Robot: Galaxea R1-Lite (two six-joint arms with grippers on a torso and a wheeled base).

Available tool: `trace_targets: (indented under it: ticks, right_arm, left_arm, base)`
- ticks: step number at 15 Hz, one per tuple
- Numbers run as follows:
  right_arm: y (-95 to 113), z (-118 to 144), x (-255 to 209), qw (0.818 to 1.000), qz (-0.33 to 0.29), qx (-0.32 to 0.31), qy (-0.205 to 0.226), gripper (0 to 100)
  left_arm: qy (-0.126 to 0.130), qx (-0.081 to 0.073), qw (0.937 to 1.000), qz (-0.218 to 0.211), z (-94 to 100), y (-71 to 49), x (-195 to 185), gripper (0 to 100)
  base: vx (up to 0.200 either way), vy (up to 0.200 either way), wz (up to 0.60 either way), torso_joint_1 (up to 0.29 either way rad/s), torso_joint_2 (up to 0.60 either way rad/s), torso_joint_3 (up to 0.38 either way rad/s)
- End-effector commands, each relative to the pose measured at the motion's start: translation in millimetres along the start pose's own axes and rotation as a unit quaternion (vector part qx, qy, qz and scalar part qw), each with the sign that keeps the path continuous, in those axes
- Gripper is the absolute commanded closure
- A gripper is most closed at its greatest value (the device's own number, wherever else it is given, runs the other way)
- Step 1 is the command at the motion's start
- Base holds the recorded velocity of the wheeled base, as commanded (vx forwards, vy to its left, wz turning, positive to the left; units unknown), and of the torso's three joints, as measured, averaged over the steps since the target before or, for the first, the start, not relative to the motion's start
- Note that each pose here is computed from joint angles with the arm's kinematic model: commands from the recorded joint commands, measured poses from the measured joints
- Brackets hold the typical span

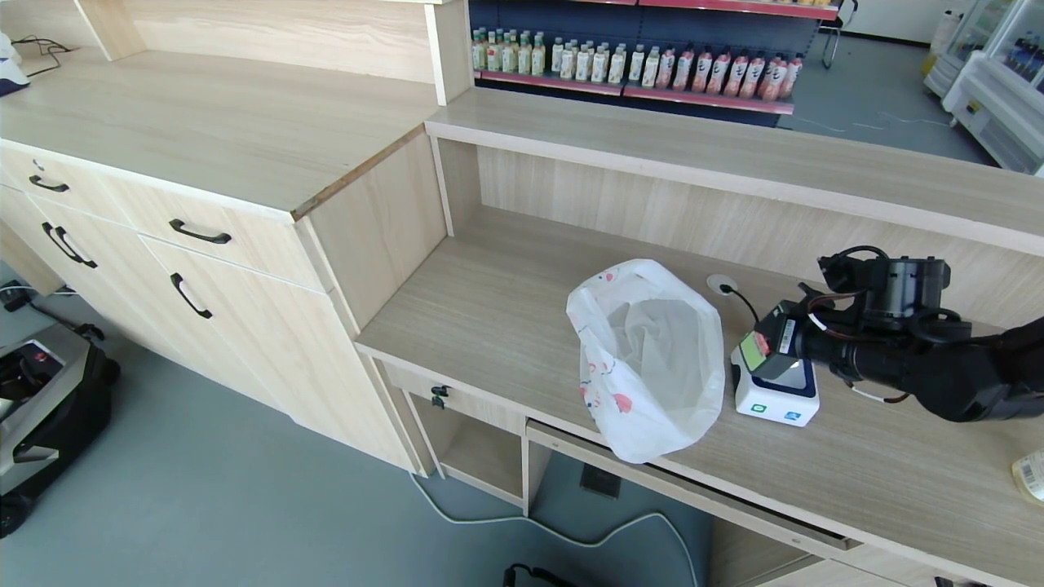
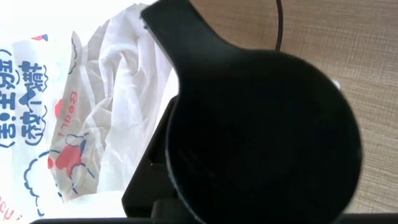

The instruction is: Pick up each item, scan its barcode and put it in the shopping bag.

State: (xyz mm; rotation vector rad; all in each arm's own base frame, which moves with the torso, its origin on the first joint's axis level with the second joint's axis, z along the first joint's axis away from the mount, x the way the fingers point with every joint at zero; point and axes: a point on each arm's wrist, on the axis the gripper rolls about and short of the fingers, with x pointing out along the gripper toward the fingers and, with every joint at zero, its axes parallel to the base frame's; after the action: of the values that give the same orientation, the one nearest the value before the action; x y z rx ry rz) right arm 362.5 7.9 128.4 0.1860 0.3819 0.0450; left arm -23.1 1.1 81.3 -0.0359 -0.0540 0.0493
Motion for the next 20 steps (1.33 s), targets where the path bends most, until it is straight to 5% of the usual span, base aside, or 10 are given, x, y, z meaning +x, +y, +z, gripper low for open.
trace_targets:
  ticks: [1, 20]
  right_arm:
    - [0, 2, -1, 1.000, 0.002, 0.001, -0.007, 100]
    - [-25, 2, -9, 0.999, 0.017, 0.041, -0.014, 100]
  left_arm:
    - [0.000, 0.000, 1.0000, 0.001, 0.0, 0.0, 0, 0]
    - [0.000, 0.000, 1.0000, 0.000, 0.0, 0.0, 0, 0]
  base:
    - [0.000, 0.000, 0.00, 0.000, 0.00, 0.000]
    - [0.000, 0.000, 0.00, 0.000, 0.00, 0.000]
